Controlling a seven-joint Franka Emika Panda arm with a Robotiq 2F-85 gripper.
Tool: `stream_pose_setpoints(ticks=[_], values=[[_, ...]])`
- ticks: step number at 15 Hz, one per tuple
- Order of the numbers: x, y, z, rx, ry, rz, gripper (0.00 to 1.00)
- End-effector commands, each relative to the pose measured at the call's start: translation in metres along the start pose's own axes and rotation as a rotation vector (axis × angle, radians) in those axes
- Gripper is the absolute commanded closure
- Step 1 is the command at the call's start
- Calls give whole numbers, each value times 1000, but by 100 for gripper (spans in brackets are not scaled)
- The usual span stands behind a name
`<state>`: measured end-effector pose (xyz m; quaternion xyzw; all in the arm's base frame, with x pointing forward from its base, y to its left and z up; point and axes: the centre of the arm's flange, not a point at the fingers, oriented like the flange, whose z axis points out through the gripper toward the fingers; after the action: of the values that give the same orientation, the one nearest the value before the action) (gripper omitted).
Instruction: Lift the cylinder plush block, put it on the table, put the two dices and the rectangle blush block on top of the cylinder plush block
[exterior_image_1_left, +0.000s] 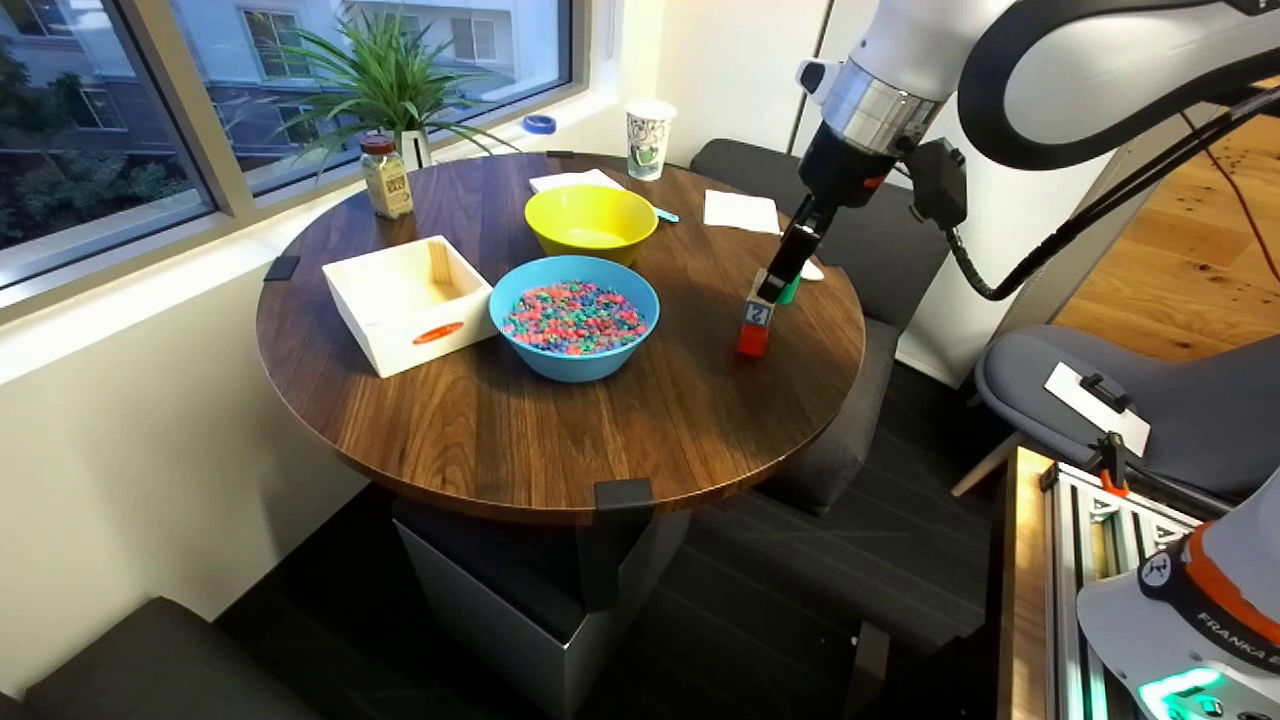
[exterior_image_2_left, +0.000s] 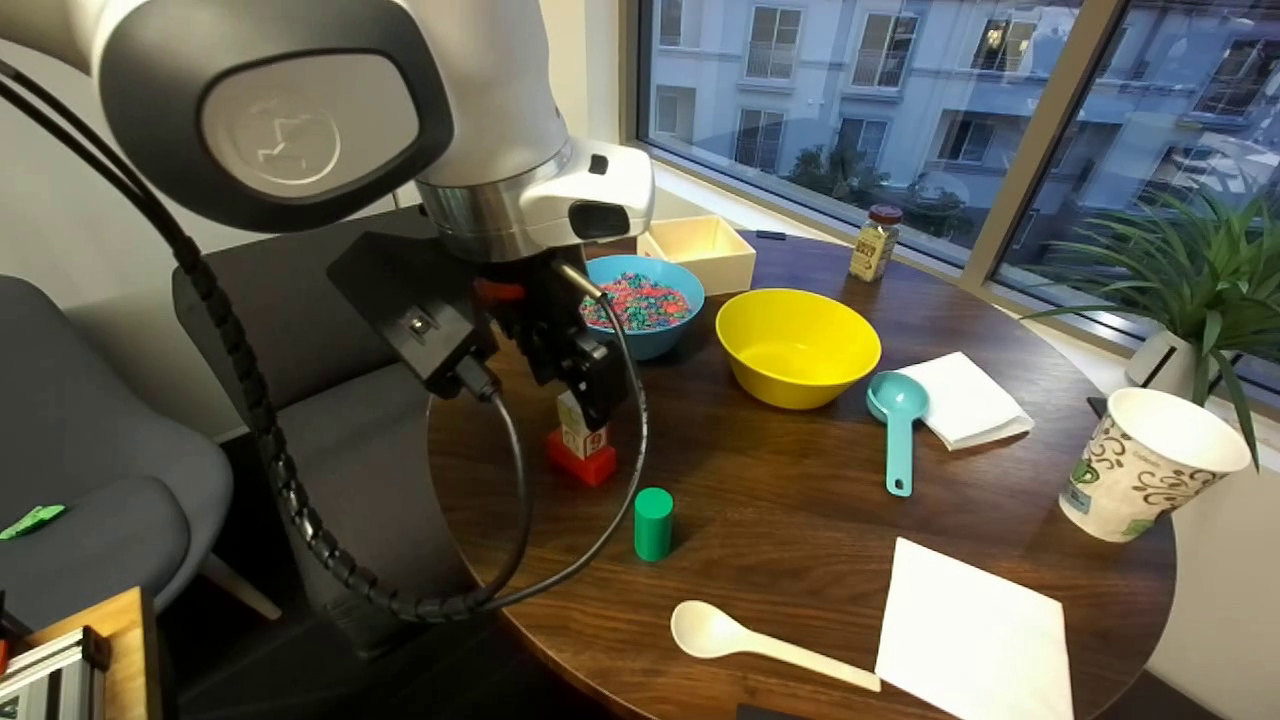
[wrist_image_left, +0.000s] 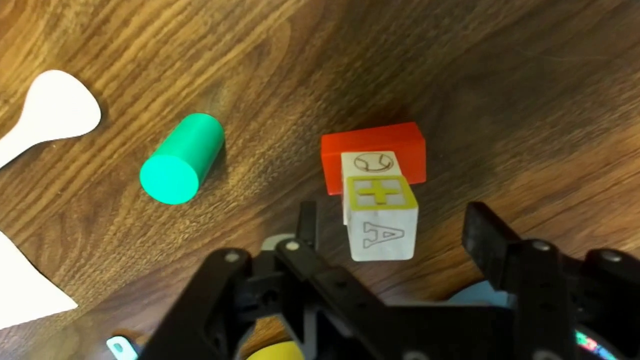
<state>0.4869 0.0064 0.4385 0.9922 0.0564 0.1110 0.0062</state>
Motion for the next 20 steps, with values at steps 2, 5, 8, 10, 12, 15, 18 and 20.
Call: stream_pose_setpoints(ticks=[2,5,8,10,12,15,18,20], values=[[-2,-1,16,-18,37,-36,53],[-3,-2,16,-22,53,-42,77],[-3,-2,6,-29,61,-50,90],[-4,-2,-4,-41,72,-57,90],[-10,-2,-21,-64,87,-74,90],[-23,8,-43,-113,106,-70,90],[-35,25,-50,-148,104,-13,91],[-42,35,-47,-158,95,30,91]])
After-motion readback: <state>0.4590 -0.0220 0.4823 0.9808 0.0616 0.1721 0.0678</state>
